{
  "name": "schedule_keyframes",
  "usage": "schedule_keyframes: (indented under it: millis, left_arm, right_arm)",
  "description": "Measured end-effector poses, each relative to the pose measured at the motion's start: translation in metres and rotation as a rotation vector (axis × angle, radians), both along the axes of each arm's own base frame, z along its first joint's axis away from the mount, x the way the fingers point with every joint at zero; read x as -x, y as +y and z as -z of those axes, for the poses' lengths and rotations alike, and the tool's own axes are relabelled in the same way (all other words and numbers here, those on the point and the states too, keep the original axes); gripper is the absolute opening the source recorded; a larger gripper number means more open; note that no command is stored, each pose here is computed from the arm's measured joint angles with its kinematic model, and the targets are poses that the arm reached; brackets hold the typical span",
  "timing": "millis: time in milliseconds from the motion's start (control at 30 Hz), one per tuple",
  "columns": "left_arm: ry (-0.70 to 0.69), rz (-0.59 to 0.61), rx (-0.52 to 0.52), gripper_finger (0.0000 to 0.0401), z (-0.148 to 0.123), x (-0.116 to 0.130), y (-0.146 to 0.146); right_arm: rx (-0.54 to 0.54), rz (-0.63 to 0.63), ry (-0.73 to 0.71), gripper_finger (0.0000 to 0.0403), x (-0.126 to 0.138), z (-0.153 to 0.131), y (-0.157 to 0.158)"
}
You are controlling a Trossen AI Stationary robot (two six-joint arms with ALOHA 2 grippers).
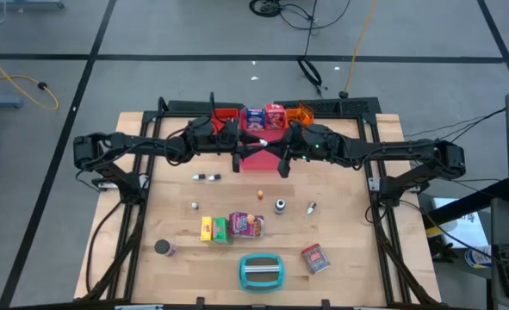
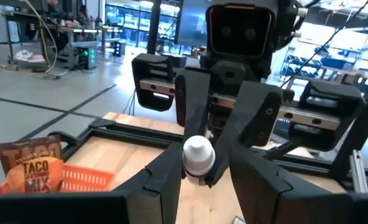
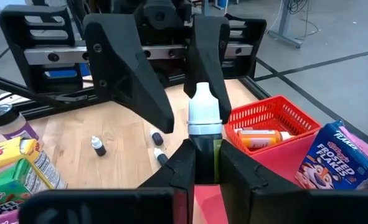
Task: Pick & Place Kitchen Items
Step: Put the small green food coloring bottle into the red bin
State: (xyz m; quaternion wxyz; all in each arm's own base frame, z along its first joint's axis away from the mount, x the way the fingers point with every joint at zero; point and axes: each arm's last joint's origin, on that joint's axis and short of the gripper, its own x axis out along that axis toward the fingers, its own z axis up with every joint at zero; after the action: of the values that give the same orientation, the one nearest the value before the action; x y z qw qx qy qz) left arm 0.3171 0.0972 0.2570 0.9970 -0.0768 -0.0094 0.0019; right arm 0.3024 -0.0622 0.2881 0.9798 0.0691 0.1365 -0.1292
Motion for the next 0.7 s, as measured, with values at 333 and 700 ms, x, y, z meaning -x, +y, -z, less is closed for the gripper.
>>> schedule_keyframes:
  millis: [333, 700]
  left_arm:
    - [-0.036, 0.014, -0.012, 0.0093, -0.0036, 0.0001, -0.0005]
    - [-0.030, 0.016, -0.015, 0.0052, -0.0004, -0.0020, -0.0008]
  right_arm:
    - [-0.002, -0.005, 0.001, 0.0038, 0.0000, 0.0000, 0.0004]
    - [0.002, 0.000, 0.009, 0.0038, 0.0004, 0.0009, 0.0003]
